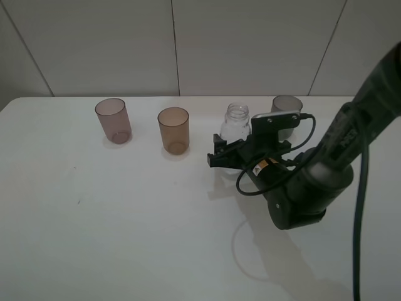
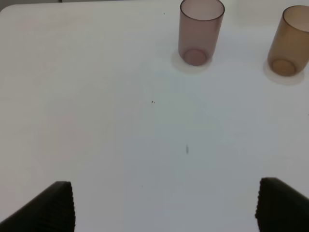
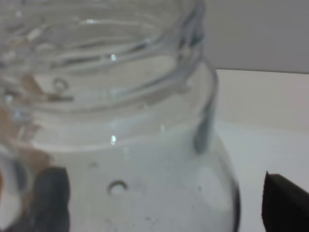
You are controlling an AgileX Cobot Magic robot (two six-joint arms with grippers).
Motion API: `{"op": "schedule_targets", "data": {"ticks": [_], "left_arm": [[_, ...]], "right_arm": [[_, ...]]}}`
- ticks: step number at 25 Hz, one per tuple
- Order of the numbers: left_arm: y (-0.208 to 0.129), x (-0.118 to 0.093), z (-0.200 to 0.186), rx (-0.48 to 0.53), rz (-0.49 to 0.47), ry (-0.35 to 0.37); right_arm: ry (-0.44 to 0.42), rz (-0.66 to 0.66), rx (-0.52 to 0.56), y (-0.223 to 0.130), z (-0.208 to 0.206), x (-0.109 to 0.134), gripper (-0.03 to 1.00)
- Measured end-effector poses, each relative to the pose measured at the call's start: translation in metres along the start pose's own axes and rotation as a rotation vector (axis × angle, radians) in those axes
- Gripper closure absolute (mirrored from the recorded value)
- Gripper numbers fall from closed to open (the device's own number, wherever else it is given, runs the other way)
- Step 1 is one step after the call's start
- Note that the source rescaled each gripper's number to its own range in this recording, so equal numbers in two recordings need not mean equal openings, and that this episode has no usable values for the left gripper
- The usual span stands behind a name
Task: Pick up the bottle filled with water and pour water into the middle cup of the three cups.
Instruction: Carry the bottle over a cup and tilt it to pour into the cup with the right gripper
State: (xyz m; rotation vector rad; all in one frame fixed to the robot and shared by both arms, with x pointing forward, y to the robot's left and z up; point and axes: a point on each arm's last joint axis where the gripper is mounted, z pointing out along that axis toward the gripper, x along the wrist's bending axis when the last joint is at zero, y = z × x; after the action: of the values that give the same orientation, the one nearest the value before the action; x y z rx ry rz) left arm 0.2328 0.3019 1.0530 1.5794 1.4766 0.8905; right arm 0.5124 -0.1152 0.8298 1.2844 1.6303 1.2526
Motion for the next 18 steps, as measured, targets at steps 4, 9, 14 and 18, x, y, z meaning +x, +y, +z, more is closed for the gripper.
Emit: {"op": "schedule_targets", "data": {"ticks": [4, 9, 14, 18], "left_arm": [[0.000, 0.000, 0.000, 0.000, 0.000, 0.000], [0.000, 0.000, 0.000, 0.000, 0.000, 0.000], [0.000, 0.000, 0.000, 0.000, 0.000, 0.000], [0.000, 0.000, 0.000, 0.000, 0.000, 0.000]], "right_arm": [[0.013, 0.002, 0.012, 0.000, 0.004, 0.003, 0.96], [0.022, -0.021, 0.036, 0.003, 0.003, 0.004, 0.97], [0.058, -0.093, 0.059, 0.012, 0.001, 0.008, 0.97], [0.081, -0.163, 0.051, 0.030, -0.004, 0.011, 0.97]]}}
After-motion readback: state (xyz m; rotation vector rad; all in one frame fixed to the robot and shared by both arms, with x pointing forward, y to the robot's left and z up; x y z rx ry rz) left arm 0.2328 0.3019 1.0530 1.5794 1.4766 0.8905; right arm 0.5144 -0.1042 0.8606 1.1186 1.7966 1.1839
